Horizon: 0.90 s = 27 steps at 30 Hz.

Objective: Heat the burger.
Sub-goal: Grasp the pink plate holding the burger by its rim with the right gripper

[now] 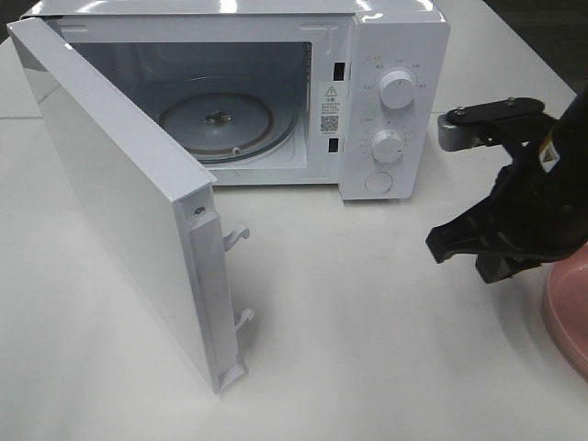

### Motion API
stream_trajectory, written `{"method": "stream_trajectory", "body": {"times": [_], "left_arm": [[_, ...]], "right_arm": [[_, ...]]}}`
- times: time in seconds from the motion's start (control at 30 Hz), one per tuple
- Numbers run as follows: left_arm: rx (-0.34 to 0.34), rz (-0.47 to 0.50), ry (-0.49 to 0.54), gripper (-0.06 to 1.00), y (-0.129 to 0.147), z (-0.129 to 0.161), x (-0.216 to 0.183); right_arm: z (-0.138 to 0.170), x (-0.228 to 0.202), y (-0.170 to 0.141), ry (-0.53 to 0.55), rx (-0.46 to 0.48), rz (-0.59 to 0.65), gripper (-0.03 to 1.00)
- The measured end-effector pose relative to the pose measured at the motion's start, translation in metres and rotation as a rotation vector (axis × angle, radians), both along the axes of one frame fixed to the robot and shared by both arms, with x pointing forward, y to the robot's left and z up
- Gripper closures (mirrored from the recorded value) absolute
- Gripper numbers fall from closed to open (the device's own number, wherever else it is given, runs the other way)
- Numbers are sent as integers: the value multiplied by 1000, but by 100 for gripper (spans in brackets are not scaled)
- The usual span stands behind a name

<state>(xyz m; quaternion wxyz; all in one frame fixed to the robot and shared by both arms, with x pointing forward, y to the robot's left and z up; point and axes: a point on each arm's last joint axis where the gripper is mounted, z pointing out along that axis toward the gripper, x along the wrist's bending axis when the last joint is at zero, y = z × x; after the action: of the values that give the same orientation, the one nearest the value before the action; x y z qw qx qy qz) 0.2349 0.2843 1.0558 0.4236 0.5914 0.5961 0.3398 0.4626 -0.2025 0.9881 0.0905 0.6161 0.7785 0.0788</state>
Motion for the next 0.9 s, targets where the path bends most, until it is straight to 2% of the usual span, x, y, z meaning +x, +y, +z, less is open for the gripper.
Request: {"method": "stream_trajectory", "body": {"times": [0.17,0.27,0.33,0.4,0.43,0.53,0.57,0.6,0.63,0.7,0.9], "left_arm": [[0,0,0,-5,0,0,0],[0,0,0,-5,0,0,0],[0,0,0,-5,0,0,0],[0,0,0,-5,0,0,0],[0,0,0,-5,0,0,0],[0,0,0,-5,0,0,0],[0,0,0,-5,0,0,0],[0,0,0,-5,0,0,0],[0,0,0,-5,0,0,0],[0,0,0,-5,0,0,0],[0,0,0,-5,0,0,0]], "right_arm": [[7,-1,-29,39,-78,-76,83],[7,-1,-32,49,-87,-87,81],[7,1,-45,60,-118,-109,72],[7,2,-47,60,-122,-115,69],[8,3,-52,56,-131,-119,60],[8,4,-53,51,-134,-119,55],[8,4,-54,46,-135,-120,42],[8,5,-54,38,-134,-117,35],[8,5,-54,38,-134,-117,35],[9,9,-55,-2,-145,-96,13],[3,7,-55,-20,-143,-81,3]]}}
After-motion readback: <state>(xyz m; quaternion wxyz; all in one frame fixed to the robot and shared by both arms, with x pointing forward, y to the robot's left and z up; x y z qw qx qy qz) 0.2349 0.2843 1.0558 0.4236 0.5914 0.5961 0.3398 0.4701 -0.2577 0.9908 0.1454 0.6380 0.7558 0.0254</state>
